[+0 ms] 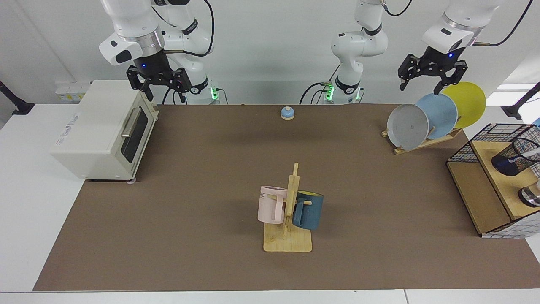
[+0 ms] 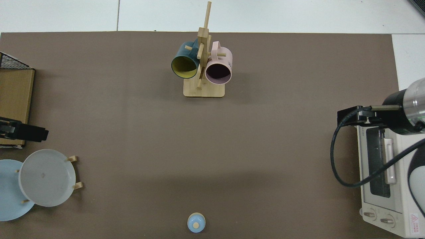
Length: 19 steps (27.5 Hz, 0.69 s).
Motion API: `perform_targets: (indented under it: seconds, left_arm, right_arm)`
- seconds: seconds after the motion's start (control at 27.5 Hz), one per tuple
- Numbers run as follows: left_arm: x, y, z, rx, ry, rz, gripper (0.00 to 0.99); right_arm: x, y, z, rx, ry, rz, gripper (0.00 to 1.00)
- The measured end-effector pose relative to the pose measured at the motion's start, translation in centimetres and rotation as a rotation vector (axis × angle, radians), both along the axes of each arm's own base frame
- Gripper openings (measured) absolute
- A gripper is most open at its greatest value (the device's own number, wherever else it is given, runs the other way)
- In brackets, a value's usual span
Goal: Put markers into pen holder
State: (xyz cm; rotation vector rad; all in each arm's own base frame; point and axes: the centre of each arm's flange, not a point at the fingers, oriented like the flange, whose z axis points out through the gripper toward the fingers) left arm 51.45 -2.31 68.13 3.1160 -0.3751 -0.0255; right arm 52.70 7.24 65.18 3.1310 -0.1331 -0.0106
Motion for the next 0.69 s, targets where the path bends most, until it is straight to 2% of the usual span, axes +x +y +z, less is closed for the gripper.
perform_targets:
  seconds: [0.69]
  left_arm:
    - [0.2,1.2,0.3,-0.005,-0.024,0.049,0.991]
  right_arm:
    - [0.0,0.0,0.0,0.0,0.0,0.0,1.0]
